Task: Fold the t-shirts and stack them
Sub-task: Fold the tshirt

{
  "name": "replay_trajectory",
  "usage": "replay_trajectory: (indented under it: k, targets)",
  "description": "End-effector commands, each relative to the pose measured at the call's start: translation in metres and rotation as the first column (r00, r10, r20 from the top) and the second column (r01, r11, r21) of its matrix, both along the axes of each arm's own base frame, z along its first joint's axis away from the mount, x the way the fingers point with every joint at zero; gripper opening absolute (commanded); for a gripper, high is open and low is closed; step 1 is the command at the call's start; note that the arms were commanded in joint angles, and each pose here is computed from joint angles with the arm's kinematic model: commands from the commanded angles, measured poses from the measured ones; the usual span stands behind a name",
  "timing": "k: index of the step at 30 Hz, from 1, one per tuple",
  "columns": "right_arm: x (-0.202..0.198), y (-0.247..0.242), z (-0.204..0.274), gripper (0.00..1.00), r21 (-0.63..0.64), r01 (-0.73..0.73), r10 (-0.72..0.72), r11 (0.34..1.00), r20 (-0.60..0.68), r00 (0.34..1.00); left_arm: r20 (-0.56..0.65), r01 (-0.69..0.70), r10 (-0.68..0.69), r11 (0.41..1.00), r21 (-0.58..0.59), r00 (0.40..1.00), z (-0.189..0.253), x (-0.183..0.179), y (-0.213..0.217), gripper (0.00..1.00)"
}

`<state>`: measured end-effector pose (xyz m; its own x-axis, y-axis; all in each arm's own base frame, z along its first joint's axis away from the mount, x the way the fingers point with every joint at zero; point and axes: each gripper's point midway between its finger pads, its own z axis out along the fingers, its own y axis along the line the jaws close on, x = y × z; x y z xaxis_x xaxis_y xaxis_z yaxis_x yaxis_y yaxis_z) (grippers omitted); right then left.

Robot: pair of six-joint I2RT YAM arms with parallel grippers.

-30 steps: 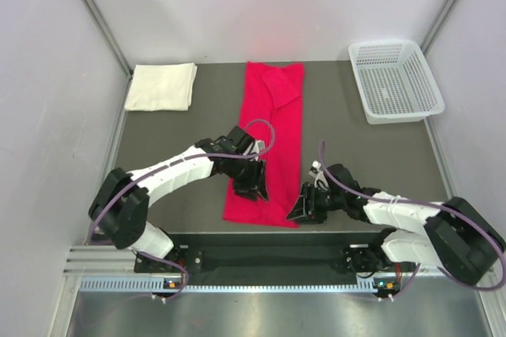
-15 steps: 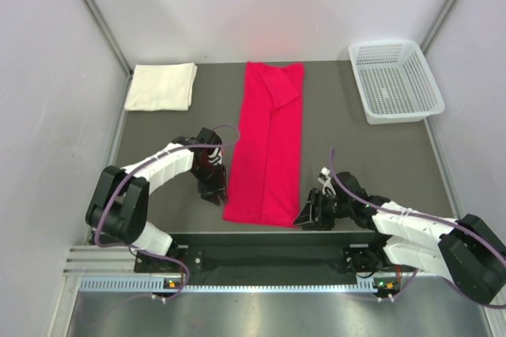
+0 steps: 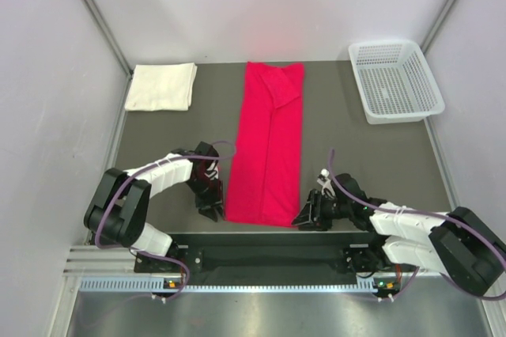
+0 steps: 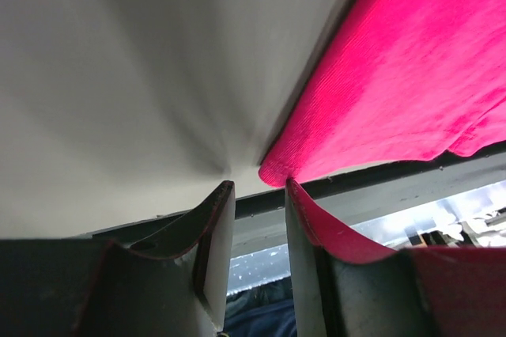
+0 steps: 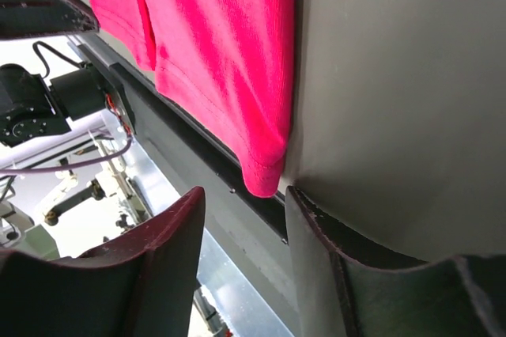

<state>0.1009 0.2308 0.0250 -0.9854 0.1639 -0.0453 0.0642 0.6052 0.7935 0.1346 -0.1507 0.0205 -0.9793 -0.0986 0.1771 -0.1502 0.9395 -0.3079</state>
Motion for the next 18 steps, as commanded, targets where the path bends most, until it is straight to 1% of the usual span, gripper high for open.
replay_trajectory:
  k: [1, 3, 9, 12, 15, 16, 18]
  targets:
    - [0.006, -0.001, -0.006, 0.45, -0.012, 0.022, -0.022, 1.0, 0.01, 1.0, 0.028, -0.015, 0.016, 0.998, -0.054, 0.999, 0.005, 0.005, -0.008, 0.36]
    - [0.007, 0.0, -0.008, 0.43, -0.015, 0.023, -0.023, 1.0, 0.008, 1.0, 0.03, -0.015, 0.016, 0.998, -0.054, 0.999, 0.005, 0.005, -0.008, 0.35]
    - [0.01, 0.001, -0.009, 0.33, -0.023, 0.032, -0.032, 0.999, 0.002, 0.999, 0.015, -0.01, 0.011, 0.998, -0.06, 1.0, 0.002, 0.003, -0.01, 0.32]
    - [0.01, 0.001, -0.01, 0.32, -0.024, 0.039, -0.039, 0.999, -0.003, 0.999, 0.02, -0.011, 0.013, 0.998, -0.066, 1.0, 0.004, 0.005, -0.011, 0.32]
    - [0.009, 0.001, -0.009, 0.32, -0.019, 0.035, -0.035, 0.999, -0.004, 0.999, 0.055, -0.018, 0.021, 0.998, -0.052, 0.998, 0.009, 0.01, -0.009, 0.37]
    - [0.009, 0.002, -0.009, 0.32, -0.017, 0.033, -0.033, 0.999, -0.002, 0.999, 0.072, -0.025, 0.028, 0.999, -0.044, 0.997, 0.011, 0.012, -0.007, 0.4]
    - [0.009, 0.001, -0.009, 0.32, -0.018, 0.033, -0.033, 0.999, -0.003, 0.999, 0.097, -0.036, 0.042, 0.997, -0.061, 0.994, 0.016, 0.015, -0.01, 0.43]
